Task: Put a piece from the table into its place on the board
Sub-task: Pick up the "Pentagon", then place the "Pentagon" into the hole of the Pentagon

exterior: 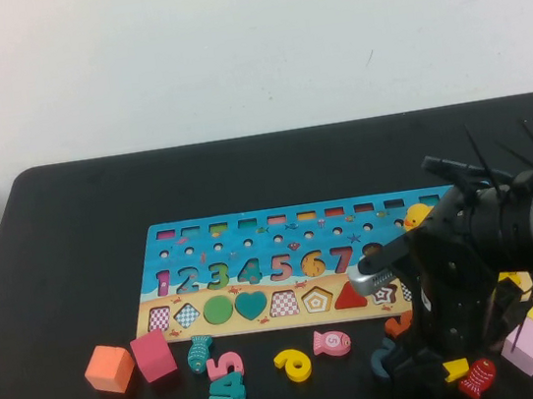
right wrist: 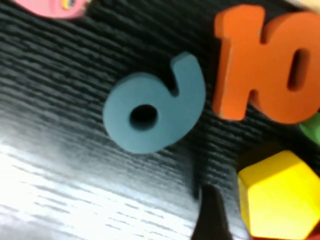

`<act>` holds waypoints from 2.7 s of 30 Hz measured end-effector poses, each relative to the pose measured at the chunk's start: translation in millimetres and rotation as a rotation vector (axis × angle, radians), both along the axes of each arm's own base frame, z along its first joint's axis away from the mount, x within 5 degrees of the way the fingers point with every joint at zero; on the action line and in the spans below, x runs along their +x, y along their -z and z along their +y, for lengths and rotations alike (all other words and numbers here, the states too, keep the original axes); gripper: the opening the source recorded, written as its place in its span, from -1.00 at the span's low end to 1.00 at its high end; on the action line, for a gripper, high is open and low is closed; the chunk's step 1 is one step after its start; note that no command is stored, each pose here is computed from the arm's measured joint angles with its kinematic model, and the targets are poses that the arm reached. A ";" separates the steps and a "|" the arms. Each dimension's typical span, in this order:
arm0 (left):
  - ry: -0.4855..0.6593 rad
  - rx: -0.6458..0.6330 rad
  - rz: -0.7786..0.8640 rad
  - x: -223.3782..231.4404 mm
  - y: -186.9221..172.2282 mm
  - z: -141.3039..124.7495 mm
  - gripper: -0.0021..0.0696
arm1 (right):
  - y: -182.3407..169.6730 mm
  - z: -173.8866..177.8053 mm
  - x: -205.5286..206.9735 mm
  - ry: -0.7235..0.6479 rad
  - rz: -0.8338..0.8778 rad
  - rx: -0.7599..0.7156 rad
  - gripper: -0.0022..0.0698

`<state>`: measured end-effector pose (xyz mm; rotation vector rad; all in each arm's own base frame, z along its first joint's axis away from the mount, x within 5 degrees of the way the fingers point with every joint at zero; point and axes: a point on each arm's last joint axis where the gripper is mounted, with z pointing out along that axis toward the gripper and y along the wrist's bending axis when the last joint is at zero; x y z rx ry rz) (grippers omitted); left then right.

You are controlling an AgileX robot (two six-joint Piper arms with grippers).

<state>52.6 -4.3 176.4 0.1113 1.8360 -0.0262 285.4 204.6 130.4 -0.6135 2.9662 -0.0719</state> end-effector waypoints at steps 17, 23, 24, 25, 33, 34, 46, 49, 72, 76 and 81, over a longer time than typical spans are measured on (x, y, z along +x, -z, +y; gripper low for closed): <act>-0.001 -0.003 0.001 0.0 0.0 0.0 -0.95 | 9.8 0.9 1.2 0.017 0.005 -0.003 0.16; -0.001 -0.003 0.001 0.0 0.0 0.0 -0.95 | -4.0 0.3 1.2 0.014 -0.030 0.018 0.11; -0.001 -0.003 0.001 0.0 0.0 0.0 -0.95 | -9.1 0.1 1.1 0.008 -0.042 0.025 0.11; -0.001 -0.003 0.001 0.0 0.0 0.0 -0.95 | -16.3 -0.3 0.6 -0.004 -0.057 0.034 0.11; -0.001 -0.003 0.001 0.0 0.0 0.0 -0.95 | -59.1 7.9 -2.5 -0.248 -0.066 0.112 0.11; -0.001 -0.003 0.001 0.0 0.0 0.0 -0.95 | -63.0 12.0 -1.2 -0.306 -0.067 0.134 0.11; 0.000 0.001 0.000 0.0 0.0 0.0 -0.95 | -49.4 59.1 49.9 -0.539 -0.079 0.180 0.11; 0.000 0.001 0.000 0.0 0.0 0.0 -0.95 | -37.6 69.2 62.9 -0.547 -0.054 0.172 0.11; 0.000 0.001 0.000 0.0 0.0 0.0 -0.95 | -5.6 86.8 89.7 -0.594 -0.063 0.141 0.11; 0.000 0.001 0.000 0.0 0.0 0.0 -0.95 | -5.9 87.0 91.6 -0.599 -0.085 0.137 0.11; 0.000 0.001 0.000 0.0 0.0 0.0 -0.95 | -6.4 87.0 92.6 -0.603 -0.095 0.132 0.11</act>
